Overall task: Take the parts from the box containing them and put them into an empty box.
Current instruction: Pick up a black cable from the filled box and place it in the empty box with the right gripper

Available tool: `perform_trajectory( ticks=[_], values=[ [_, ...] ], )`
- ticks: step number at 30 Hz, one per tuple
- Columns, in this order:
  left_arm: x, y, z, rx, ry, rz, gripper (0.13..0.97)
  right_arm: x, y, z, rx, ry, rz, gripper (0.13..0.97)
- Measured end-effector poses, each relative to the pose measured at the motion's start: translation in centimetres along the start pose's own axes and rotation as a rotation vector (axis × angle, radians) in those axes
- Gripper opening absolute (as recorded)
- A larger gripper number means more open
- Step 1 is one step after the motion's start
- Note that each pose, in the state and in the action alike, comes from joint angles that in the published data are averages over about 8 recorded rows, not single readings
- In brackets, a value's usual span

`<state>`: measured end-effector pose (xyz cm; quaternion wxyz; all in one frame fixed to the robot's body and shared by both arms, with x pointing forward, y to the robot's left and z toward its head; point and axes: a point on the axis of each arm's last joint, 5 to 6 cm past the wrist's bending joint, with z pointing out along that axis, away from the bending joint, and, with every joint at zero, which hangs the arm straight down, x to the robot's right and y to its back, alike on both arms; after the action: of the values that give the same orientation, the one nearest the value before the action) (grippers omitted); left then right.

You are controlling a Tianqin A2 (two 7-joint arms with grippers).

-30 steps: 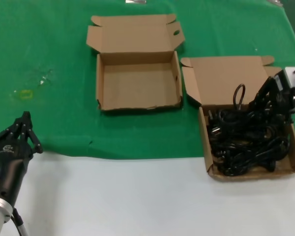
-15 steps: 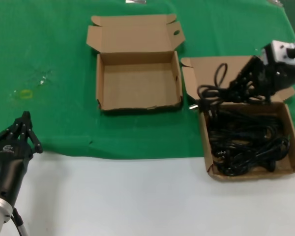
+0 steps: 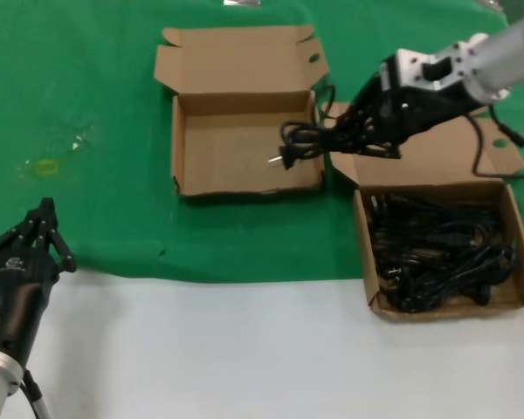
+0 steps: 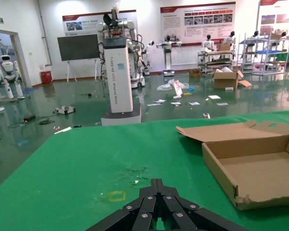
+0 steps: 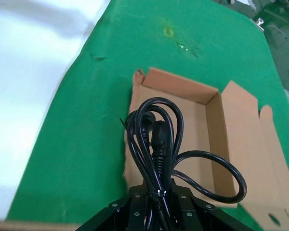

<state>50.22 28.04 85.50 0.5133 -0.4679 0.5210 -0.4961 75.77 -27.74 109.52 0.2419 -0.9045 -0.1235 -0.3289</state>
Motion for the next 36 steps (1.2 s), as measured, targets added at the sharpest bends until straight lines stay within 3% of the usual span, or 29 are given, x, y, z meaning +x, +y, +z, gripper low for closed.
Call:
perform_trajectory(
  ticks=[18, 36],
  values=[
    [0.00, 0.00, 0.0, 0.000, 0.000, 0.000, 0.144, 0.2, -6.2, 7.2, -0.013, 0.116, -0.056, 0.218],
    [0.00, 0.00, 0.0, 0.000, 0.000, 0.000, 0.144, -2.3, -8.0, 11.7, -0.024, 0.212, -0.044, 0.218]
  ],
)
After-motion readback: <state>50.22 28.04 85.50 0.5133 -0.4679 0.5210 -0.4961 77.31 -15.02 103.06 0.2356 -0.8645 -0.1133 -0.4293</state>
